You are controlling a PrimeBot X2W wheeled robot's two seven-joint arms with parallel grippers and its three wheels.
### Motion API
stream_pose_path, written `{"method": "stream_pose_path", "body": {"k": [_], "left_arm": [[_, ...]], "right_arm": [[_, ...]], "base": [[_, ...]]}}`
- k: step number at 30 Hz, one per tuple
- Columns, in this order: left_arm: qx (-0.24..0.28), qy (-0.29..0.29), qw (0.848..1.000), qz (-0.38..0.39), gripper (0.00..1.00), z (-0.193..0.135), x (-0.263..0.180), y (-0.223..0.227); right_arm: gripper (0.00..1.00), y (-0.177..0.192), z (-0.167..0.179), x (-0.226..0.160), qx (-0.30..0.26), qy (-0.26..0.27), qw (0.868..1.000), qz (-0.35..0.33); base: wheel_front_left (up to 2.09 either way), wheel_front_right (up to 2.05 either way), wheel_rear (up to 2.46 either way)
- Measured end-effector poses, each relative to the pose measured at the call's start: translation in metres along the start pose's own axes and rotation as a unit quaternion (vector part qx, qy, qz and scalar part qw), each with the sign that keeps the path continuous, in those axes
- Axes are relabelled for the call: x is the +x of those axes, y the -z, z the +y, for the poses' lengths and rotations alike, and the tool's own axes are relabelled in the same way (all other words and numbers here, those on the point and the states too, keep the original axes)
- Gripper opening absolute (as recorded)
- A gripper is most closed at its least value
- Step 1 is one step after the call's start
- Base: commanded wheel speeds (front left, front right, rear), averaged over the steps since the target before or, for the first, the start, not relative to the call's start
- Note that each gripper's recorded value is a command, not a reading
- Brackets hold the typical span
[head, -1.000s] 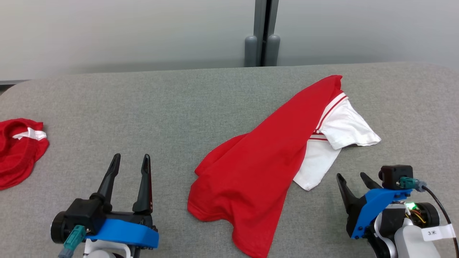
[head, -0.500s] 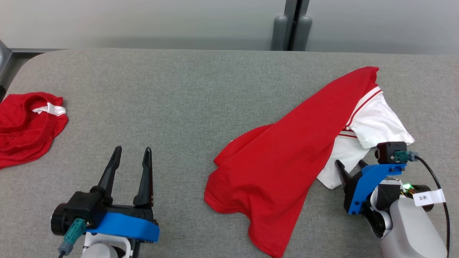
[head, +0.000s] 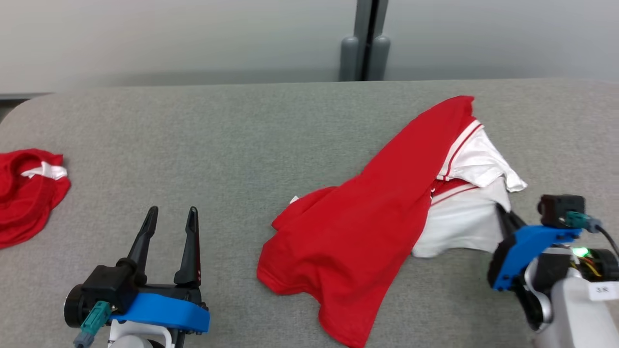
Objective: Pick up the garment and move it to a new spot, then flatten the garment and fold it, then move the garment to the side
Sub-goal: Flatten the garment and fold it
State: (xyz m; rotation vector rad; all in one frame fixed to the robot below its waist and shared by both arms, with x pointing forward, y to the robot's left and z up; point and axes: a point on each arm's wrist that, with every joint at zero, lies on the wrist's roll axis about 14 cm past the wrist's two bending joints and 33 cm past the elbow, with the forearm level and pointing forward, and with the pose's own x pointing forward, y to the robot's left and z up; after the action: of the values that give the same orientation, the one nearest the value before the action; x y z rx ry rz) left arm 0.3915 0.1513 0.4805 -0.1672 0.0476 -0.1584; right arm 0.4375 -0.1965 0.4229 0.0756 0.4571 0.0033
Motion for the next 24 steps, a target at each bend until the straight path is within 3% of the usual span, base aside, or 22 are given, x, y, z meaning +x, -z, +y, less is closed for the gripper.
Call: {"method": "stream_pose_path", "body": {"k": [8, 10, 16, 24], "left_arm": [[0.000, 0.023, 1.000, -0.008, 1.00, -0.017, 0.005, -0.005], [0.001, 0.024, 1.000, -0.009, 1.00, -0.018, 0.006, -0.005], [0.003, 0.024, 1.000, -0.012, 1.00, -0.018, 0.003, -0.009], [0.002, 0.018, 1.000, -0.015, 1.00, -0.016, -0.009, -0.013]], "right_arm": [[0.00, -0.014, -0.056, -0.045, -0.020, 0.083, 0.996, -0.025], [1.00, -0.012, -0.058, -0.048, -0.020, 0.086, 0.996, -0.022], [1.00, -0.027, -0.054, -0.057, -0.031, 0.081, 0.993, -0.077], [1.00, -0.056, -0.014, -0.077, -0.035, 0.020, 0.981, -0.191]], "base": [[0.00, 0.00, 0.00], [0.00, 0.00, 0.00], [0.00, 0.00, 0.00], [0.00, 0.00, 0.00]]}}
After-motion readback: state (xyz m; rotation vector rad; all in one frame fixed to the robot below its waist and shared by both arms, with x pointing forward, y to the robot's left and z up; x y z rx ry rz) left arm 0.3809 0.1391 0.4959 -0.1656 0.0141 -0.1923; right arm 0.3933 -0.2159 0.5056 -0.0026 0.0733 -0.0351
